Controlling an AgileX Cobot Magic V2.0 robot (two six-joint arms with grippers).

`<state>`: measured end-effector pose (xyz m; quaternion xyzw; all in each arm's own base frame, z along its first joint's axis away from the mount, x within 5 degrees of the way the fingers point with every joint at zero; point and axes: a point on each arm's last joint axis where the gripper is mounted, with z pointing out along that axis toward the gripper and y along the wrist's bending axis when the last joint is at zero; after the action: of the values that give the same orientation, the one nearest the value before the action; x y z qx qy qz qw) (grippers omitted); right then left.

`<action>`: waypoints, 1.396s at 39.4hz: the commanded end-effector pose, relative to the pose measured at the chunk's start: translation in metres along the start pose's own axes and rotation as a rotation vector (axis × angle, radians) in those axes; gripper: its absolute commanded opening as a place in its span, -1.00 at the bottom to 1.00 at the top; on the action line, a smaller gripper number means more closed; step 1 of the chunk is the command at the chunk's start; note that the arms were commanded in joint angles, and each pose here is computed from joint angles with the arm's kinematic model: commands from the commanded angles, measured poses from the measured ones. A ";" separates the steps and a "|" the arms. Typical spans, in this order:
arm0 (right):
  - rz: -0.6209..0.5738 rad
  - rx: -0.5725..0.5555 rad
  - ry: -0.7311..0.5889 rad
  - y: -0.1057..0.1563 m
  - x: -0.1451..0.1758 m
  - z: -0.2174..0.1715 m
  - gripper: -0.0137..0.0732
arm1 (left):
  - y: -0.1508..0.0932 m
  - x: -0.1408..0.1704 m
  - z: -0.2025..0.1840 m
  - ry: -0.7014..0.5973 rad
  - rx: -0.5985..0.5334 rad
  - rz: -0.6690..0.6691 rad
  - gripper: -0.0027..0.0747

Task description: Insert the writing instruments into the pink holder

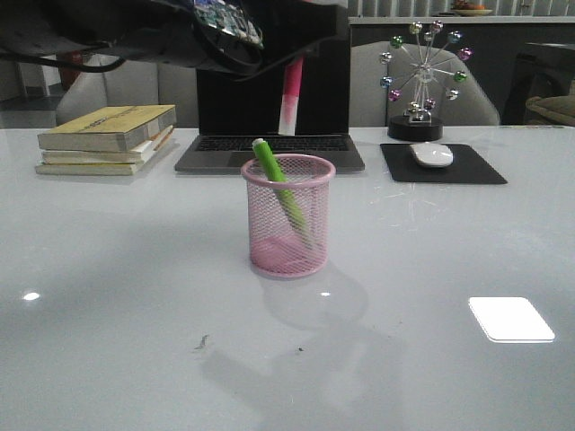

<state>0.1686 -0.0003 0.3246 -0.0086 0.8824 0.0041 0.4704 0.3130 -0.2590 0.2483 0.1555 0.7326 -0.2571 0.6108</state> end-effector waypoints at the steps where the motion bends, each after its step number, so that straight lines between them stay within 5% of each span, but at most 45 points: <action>1: -0.015 0.019 -0.104 -0.002 -0.014 -0.008 0.29 | -0.007 -0.022 -0.002 -0.111 0.022 -0.010 -0.66; 4: -0.015 0.019 -0.104 -0.002 -0.014 -0.008 0.29 | -0.006 -0.011 0.001 -0.036 0.018 -0.008 -0.49; 9: -0.015 0.019 -0.103 -0.002 -0.014 -0.008 0.29 | -0.006 -0.007 0.002 -0.008 0.017 -0.007 0.15; 13: -0.015 0.019 -0.104 -0.002 -0.014 -0.008 0.29 | -0.006 -0.008 0.002 -0.013 0.017 -0.007 0.43; 24: -0.015 0.019 -0.104 -0.002 -0.014 -0.008 0.29 | -0.011 -0.030 -0.009 -0.075 0.033 -0.013 0.35; 38: -0.016 0.019 -0.103 -0.002 -0.014 -0.008 0.29 | 0.045 -0.089 -0.048 -0.077 -0.082 0.100 0.27; 47: -0.016 0.019 -0.103 -0.002 -0.014 -0.008 0.29 | 0.076 -0.145 -0.111 -0.121 -0.206 0.132 0.27; 55: -0.017 0.020 -0.104 -0.002 -0.014 -0.008 0.29 | 0.097 -0.160 -0.158 -0.022 -0.327 0.123 0.27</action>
<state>0.1685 -0.0003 0.3244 -0.0088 0.8829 0.0039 0.4694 0.2850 -0.0920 0.3763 0.1085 0.7711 -0.1088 0.6179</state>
